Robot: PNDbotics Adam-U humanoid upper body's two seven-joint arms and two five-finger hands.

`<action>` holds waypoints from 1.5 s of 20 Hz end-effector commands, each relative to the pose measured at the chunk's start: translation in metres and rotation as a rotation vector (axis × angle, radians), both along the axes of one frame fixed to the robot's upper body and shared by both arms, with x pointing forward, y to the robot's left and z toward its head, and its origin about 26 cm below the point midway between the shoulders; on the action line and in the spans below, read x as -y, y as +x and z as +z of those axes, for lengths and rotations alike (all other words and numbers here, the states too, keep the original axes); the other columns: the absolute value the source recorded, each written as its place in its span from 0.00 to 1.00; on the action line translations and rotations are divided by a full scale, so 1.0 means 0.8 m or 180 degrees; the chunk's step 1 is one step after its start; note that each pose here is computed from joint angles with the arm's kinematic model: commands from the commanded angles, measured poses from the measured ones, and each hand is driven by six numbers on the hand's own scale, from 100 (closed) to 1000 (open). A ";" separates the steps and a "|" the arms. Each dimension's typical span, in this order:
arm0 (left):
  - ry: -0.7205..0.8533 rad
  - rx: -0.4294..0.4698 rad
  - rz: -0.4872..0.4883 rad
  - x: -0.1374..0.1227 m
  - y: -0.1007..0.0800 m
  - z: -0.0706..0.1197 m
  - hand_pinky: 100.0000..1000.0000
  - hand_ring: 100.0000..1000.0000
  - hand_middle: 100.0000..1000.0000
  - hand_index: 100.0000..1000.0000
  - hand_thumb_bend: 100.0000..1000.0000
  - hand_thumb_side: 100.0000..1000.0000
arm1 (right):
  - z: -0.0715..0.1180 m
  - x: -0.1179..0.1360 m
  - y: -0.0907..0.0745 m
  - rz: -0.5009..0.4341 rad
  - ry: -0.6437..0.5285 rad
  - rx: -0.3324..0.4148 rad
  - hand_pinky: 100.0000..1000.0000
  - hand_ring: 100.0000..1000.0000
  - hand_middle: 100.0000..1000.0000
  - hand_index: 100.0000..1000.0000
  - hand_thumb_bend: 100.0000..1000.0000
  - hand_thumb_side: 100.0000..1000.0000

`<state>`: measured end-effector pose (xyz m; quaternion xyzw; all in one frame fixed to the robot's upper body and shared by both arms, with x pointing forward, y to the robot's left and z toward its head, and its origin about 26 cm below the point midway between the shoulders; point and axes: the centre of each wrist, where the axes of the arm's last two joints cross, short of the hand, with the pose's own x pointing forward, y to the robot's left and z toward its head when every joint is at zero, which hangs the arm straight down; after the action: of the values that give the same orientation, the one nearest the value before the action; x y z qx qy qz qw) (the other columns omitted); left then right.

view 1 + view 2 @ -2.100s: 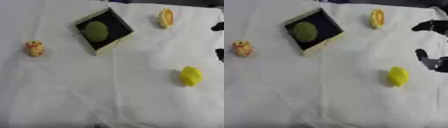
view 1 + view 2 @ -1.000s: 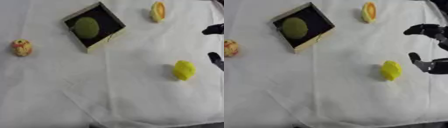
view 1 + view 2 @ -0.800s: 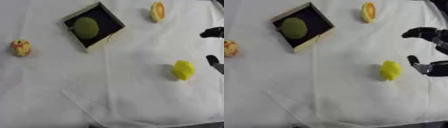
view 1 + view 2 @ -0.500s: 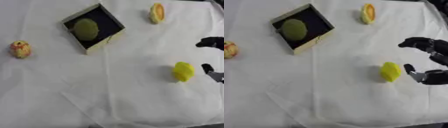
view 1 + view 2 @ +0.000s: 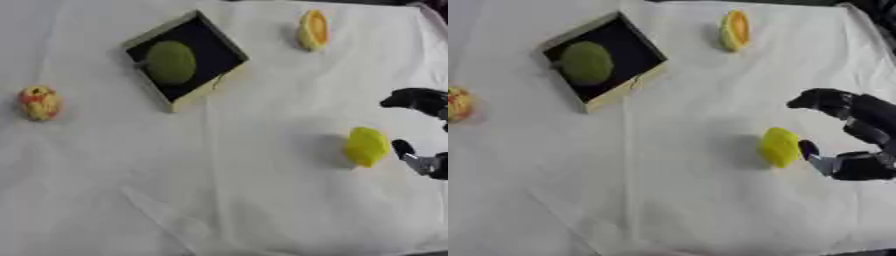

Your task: Pick up objects on the table and place them in the box.

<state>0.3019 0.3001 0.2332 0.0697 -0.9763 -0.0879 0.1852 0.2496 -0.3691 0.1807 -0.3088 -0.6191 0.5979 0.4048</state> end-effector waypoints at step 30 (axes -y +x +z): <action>0.0061 0.0053 -0.0104 0.006 -0.003 0.009 0.69 0.74 0.71 0.81 0.00 0.52 | -0.006 -0.014 0.001 -0.0427 -0.0558 -0.0190 0.93 0.97 0.83 0.93 0.00 0.30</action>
<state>0.3025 0.2970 0.2318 0.0593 -0.9754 -0.0930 0.1911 0.2507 -0.3575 0.1692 -0.3554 -0.5356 0.6258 0.4419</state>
